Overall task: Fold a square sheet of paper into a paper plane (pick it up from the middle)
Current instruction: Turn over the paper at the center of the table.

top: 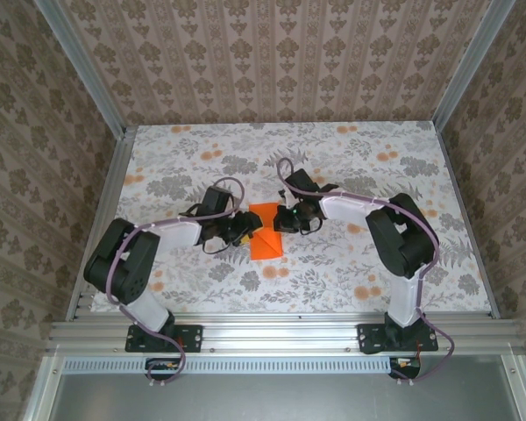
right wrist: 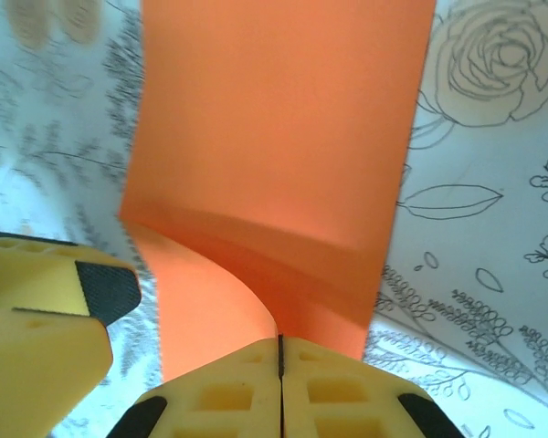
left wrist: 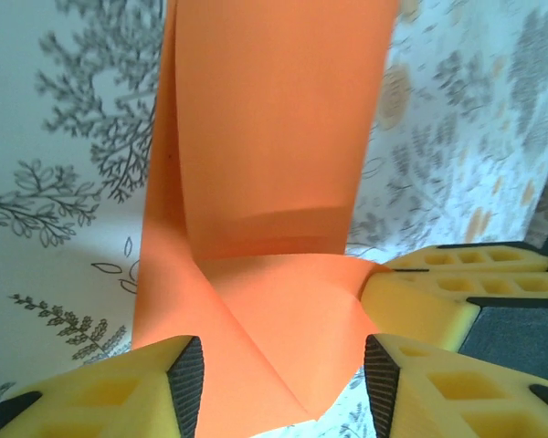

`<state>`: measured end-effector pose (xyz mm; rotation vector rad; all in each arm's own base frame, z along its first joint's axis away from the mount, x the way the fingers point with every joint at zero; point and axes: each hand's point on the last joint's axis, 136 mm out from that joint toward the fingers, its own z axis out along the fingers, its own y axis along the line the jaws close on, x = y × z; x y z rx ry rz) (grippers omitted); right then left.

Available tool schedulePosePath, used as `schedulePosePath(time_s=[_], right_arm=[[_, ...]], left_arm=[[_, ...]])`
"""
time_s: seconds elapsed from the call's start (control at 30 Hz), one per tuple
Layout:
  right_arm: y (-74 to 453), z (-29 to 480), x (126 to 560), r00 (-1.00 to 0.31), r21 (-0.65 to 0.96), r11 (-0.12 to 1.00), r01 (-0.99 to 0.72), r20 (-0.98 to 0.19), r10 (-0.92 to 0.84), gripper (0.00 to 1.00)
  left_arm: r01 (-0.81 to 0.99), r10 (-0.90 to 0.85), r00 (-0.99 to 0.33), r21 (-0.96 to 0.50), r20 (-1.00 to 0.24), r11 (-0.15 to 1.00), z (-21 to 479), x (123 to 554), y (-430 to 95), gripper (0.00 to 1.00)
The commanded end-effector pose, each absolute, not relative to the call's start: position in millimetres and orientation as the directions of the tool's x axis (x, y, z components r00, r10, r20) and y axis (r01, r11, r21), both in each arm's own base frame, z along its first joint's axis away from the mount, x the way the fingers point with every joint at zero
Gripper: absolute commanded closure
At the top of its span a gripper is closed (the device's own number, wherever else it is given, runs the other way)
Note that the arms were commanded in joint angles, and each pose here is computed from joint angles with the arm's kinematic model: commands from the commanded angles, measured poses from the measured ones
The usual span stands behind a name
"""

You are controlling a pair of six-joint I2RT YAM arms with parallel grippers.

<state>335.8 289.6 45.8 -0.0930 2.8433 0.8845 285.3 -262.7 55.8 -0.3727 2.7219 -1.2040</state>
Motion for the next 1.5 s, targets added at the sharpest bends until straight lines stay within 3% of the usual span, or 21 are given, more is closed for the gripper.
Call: schedulePosePath(time_s=[0.0,0.27,0.43,0.9,1.13,1.27,1.47], right_arm=[[302.9,89.5,345.9,-0.973,0.676,0.726,-0.125,-0.228,0.045,0.92],[306.8,129.5,354.1,-0.966,0.807,0.587,-0.071,-0.202,0.161,0.92],[306.7,128.8,352.5,-0.969,0.824,0.565,-0.046,-0.173,0.175,0.91],[304.1,117.0,349.4,-0.972,0.833,0.554,0.000,-0.131,0.197,0.91],[299.0,112.6,347.8,-0.971,0.822,0.569,0.016,-0.123,0.205,0.88],[291.1,114.6,347.3,-0.967,0.801,0.598,0.018,-0.137,0.213,0.77],[248.1,127.3,347.1,-0.931,0.683,0.730,0.015,-0.256,0.259,0.39]], left_arm=[[-0.112,-0.276,-0.958,-0.778,-0.081,0.618,76.3,286.6,-256.7,0.45],[-0.076,-0.312,-0.945,-0.866,-0.095,0.493,101.2,290.4,-259.1,0.27],[-0.101,-0.351,-0.934,-0.897,-0.063,0.430,104.1,296.4,-264.4,0.27],[-0.089,-0.370,-0.926,-0.908,-0.076,0.410,98.7,305.0,-277.0,0.56],[-0.079,-0.370,-0.925,-0.906,-0.089,0.415,98.8,306.9,-276.6,0.82],[-0.062,-0.357,-0.927,-0.893,-0.114,0.446,98.7,308.0,-275.5,0.93],[0.015,-0.314,-0.921,-0.827,-0.230,0.562,116.2,308.7,-259.1,0.98]])
